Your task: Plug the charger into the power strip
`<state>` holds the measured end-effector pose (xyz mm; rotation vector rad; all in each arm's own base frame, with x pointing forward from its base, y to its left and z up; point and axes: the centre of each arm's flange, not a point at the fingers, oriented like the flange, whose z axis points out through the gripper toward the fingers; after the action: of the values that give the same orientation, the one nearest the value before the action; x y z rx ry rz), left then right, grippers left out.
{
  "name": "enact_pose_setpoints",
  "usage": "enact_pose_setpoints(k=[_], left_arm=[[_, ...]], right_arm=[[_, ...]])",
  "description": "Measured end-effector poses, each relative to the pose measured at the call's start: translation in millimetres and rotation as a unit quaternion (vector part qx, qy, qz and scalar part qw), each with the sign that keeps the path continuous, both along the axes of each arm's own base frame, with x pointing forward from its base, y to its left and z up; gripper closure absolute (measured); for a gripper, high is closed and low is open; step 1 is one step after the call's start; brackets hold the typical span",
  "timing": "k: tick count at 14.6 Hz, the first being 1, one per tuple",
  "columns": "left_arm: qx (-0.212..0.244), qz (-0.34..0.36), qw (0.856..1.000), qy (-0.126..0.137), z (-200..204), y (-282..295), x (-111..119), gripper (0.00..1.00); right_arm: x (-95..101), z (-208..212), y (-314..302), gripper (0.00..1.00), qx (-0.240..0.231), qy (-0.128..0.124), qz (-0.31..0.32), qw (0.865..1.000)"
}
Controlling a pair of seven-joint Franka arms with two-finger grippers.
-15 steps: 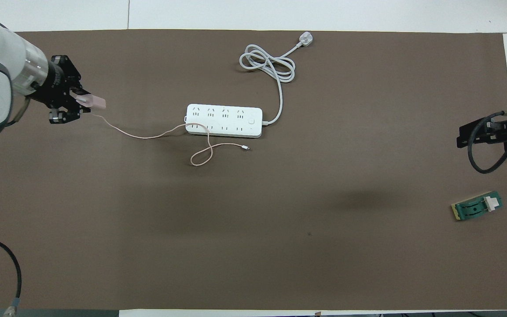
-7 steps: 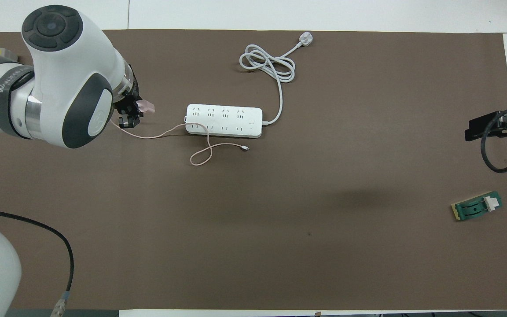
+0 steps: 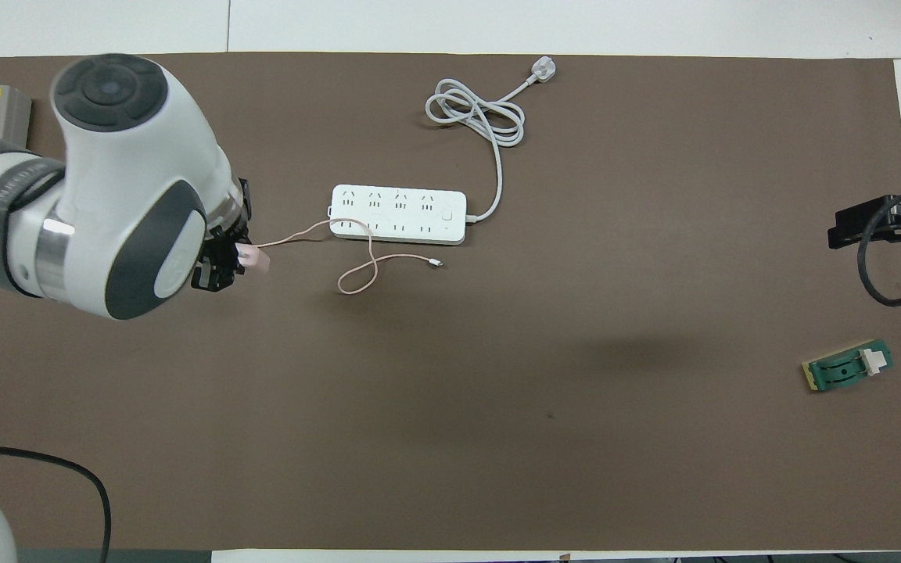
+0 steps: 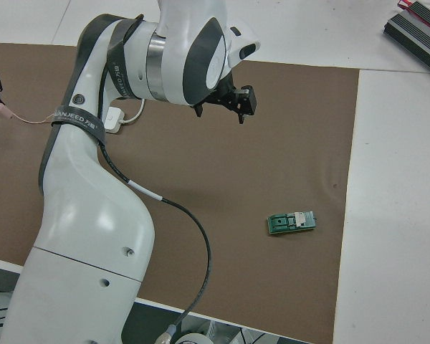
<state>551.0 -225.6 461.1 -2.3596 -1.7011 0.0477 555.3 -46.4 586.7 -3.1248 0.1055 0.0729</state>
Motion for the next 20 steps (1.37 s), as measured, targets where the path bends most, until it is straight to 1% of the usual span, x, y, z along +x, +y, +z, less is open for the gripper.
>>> enact_pose_setpoints(k=[2,3,6,8,10,12,13,14,15,17,20], left_arm=[[0.01,-0.048,0.998,0.031,-10.2,-18.8,-34.9,0.67],[0.014,-0.069,0.997,0.042,-6.5,-21.0,-55.3,0.67],[0.015,-0.109,0.992,0.067,26.0,-9.8,-118.5,0.67],[0.008,-0.124,0.989,0.085,46.5,-6.6,-151.8,0.67],[0.005,-0.146,0.984,0.099,58.8,-14.6,-183.1,0.67],[0.005,-0.171,0.98,0.105,67.2,-23.2,-209.7,0.67],[0.004,-0.176,0.979,0.102,69.4,-24.5,-214.6,0.67],[0.0,-0.175,0.98,0.097,69.5,-23.8,-211.7,0.67],[-0.007,-0.168,0.982,0.088,68.1,-21.5,-202.2,0.67],[-0.018,-0.141,0.987,0.075,66.4,-9.4,-169.0,0.67],[-0.029,-0.103,0.992,0.063,69.2,5.0,-105.0,0.67]], right_arm=[[-0.1,-0.2,0.0,0.0,0.0,0.0,0.0,1.0],[-0.1,-0.3,0.0,0.0,0.0,0.0,0.0,1.0],[-0.1,-0.4,0.0,0.0,0.0,0.001,0.0,1.0],[-0.1,-0.4,0.0,0.0,0.0,0.001,0.0,1.0],[-0.1,-0.4,0.0,0.0,0.0,0.001,0.0,1.0],[-0.1,-0.4,0.0,0.0,0.0,0.001,0.0,1.0],[-0.1,-0.4,0.0,0.0,0.0,0.001,0.0,1.0],[-0.1,-0.4,0.0,0.0,0.0,0.001,0.0,1.0],[-0.1,-0.4,0.0,0.0,0.0,0.001,0.0,1.0],[-0.3,-0.6,0.0,0.0,0.0,0.001,0.0,1.0],[-0.8,-1.5,-2.1,0.0,0.0,0.003,-0.002,1.0]])
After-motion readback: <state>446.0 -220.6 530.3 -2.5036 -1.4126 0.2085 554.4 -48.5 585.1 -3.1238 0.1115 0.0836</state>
